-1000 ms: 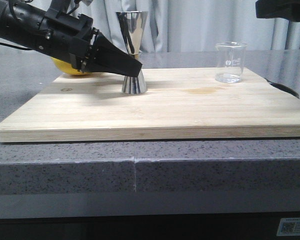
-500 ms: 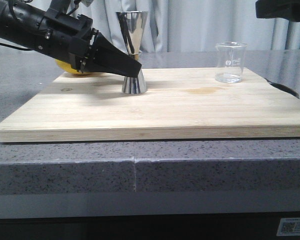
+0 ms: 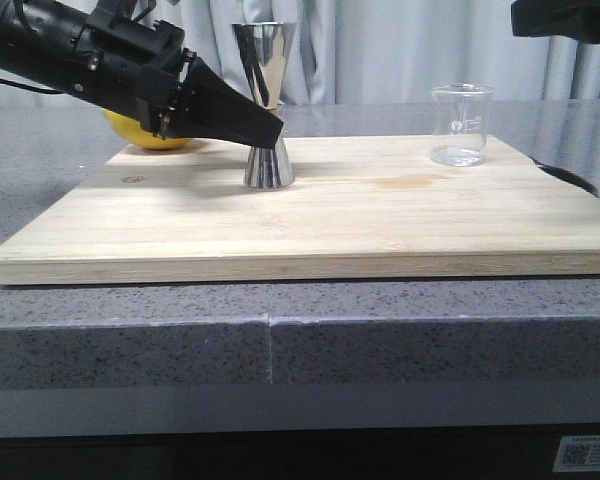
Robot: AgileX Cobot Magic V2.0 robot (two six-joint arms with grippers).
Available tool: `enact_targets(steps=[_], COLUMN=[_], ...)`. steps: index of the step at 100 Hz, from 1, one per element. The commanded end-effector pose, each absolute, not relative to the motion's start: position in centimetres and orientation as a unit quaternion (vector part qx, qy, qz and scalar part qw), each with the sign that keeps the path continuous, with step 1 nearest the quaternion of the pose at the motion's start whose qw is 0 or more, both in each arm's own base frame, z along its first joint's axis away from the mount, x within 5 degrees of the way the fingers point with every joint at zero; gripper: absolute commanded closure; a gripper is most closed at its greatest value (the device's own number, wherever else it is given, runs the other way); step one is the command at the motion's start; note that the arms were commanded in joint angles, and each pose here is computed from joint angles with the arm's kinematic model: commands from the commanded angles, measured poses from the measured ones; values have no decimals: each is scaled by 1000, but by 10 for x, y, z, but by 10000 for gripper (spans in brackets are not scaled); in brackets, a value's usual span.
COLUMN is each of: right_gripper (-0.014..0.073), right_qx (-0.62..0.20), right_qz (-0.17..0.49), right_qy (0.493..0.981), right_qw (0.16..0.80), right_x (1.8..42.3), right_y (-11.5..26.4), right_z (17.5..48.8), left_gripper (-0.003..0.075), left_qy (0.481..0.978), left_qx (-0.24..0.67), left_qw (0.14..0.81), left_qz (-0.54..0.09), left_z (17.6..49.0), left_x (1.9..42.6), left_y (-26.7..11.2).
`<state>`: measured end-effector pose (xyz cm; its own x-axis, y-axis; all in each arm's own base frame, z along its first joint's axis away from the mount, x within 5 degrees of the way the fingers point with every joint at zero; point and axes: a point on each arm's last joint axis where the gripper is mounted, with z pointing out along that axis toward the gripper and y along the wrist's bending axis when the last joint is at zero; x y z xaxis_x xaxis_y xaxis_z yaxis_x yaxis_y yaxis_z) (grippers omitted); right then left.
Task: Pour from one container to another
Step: 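Open the left gripper around the jigger and slide it back, then lift the left gripper up and away from the jigger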
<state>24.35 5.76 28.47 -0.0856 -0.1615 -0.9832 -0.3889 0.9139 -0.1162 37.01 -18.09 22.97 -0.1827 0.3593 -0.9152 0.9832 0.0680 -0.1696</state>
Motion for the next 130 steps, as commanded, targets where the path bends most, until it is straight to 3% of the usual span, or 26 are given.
enact_targets(steps=[1, 91, 130], right_gripper=[167, 167, 167], right_qx=[-188, -188, -188], right_qz=[101, 101, 101], right_qy=[692, 692, 692], right_qw=[690, 690, 690], right_x=[241, 241, 241], right_y=[59, 59, 59], right_z=[306, 306, 306], left_gripper=[267, 267, 267], left_qy=[592, 587, 609], left_qx=[532, 563, 549], left_qw=[391, 389, 403], left_qz=[-462, -433, -406], left_z=[271, 293, 305], left_x=[359, 345, 350], left_y=[-179, -174, -145])
